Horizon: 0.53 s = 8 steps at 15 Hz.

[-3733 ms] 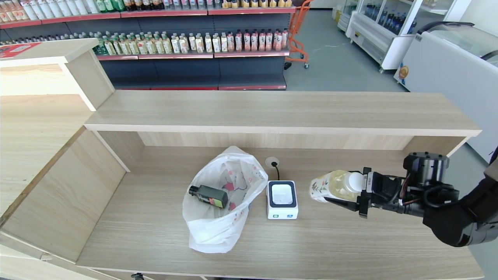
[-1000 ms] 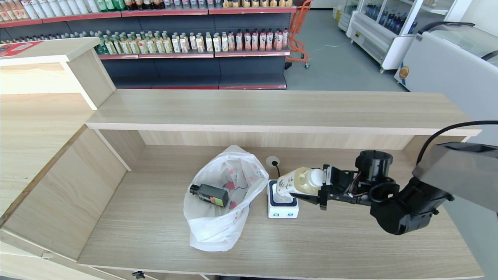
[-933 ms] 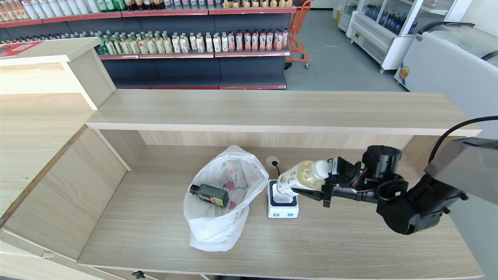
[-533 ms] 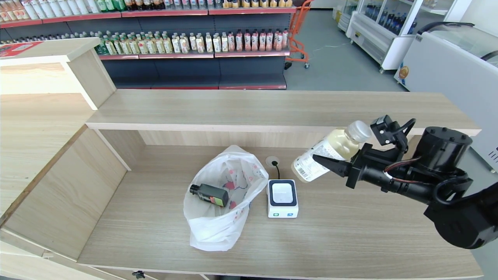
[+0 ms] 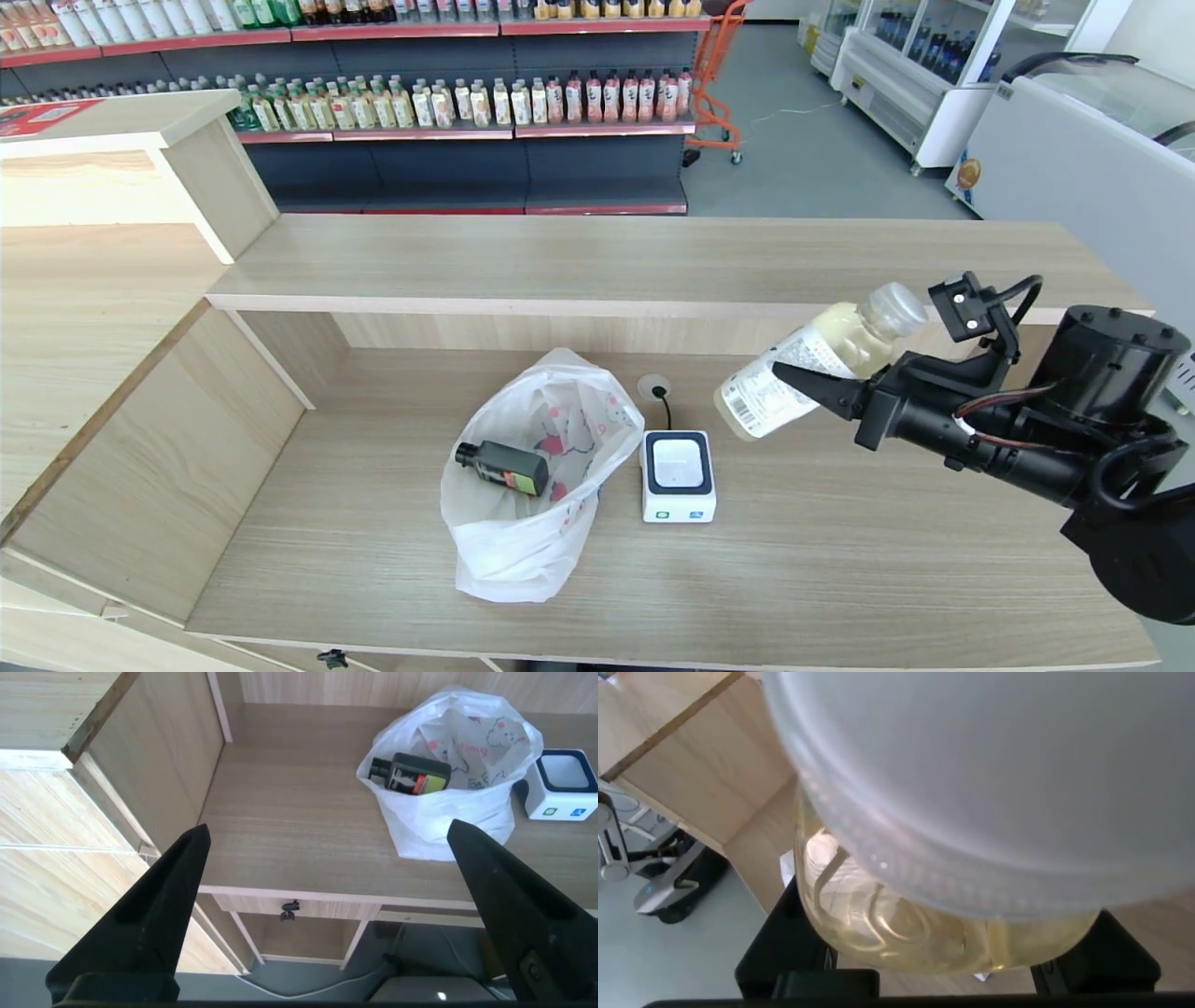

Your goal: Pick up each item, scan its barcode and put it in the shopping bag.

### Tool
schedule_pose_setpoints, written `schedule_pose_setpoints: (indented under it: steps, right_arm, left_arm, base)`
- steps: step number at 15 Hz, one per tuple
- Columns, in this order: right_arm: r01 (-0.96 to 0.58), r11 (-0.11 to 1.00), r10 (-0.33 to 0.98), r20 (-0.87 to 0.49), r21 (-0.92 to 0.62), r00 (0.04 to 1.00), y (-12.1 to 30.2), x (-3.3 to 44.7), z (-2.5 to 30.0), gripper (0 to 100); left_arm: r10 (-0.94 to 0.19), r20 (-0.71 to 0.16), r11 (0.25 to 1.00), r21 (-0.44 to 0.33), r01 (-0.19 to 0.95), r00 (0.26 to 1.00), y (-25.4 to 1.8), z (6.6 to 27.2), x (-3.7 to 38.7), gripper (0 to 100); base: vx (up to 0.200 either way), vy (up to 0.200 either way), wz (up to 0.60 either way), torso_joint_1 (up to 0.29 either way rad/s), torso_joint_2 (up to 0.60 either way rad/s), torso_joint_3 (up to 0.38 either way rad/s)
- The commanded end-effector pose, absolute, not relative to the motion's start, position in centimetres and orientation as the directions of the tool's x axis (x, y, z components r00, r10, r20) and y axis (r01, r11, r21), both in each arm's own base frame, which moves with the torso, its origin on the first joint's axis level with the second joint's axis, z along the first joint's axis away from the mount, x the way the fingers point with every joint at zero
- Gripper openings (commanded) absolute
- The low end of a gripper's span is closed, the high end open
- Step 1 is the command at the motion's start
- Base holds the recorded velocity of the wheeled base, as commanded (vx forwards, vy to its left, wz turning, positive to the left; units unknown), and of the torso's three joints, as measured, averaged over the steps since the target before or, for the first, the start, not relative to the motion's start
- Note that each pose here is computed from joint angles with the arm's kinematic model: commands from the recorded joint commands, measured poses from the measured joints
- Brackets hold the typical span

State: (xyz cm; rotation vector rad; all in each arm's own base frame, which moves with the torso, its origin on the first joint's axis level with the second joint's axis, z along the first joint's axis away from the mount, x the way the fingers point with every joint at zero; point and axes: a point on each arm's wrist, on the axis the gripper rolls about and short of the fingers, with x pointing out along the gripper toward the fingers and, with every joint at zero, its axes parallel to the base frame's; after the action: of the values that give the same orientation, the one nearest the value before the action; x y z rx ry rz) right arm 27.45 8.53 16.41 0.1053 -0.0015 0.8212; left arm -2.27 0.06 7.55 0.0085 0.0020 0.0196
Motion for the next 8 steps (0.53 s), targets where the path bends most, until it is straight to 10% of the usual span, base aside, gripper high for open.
schedule_pose_setpoints:
  steps: [1,8]
  right_arm:
    - [-0.725,0.678,0.728,0.02,0.12,0.685,8.6,27.2,16.4,0]
    - [-0.695,0.685,0.724,-0.107,0.218,0.681,10.4,27.7,14.2,0]
  left_arm:
    - [0.02,-0.002,1.0,0.009,-0.02,1.0,0.1,7.6,-2.3,100]
    - [0.02,-0.003,1.0,0.005,-0.02,1.0,0.1,7.6,-2.3,100]
  base:
    - [0.0,0.2,0.0,0.002,0.0,0.007]
    - [0.0,0.057,0.0,-0.004,0.0,0.001]
